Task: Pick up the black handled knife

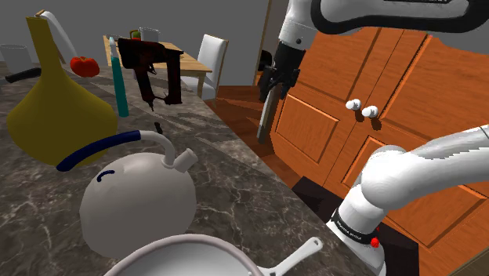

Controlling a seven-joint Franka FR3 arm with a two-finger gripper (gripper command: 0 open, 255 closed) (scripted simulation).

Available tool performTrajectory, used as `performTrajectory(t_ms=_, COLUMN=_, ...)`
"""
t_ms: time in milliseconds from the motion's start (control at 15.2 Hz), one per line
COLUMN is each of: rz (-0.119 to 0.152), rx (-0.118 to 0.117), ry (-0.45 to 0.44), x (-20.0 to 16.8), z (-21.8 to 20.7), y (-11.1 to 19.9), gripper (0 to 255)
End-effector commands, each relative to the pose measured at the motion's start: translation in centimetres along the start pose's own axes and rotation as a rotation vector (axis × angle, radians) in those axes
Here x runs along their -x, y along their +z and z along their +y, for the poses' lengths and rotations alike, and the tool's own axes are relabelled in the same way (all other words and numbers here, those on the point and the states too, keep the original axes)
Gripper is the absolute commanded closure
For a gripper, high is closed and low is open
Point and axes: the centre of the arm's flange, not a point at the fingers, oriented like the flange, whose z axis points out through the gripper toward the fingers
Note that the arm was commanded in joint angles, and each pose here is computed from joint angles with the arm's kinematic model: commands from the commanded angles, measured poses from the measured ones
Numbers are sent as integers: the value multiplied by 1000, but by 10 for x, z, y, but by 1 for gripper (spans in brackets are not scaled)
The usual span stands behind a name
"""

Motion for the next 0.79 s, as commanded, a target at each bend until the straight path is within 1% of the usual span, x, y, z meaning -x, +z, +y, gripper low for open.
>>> performTrajectory(t_ms=0, rz=-9, rx=2, ry=20, x=-12, z=-22, y=9, gripper=0)
performTrajectory(t_ms=726, rz=-56, rx=19, ry=122, x=-72, z=-146, y=70, gripper=0)
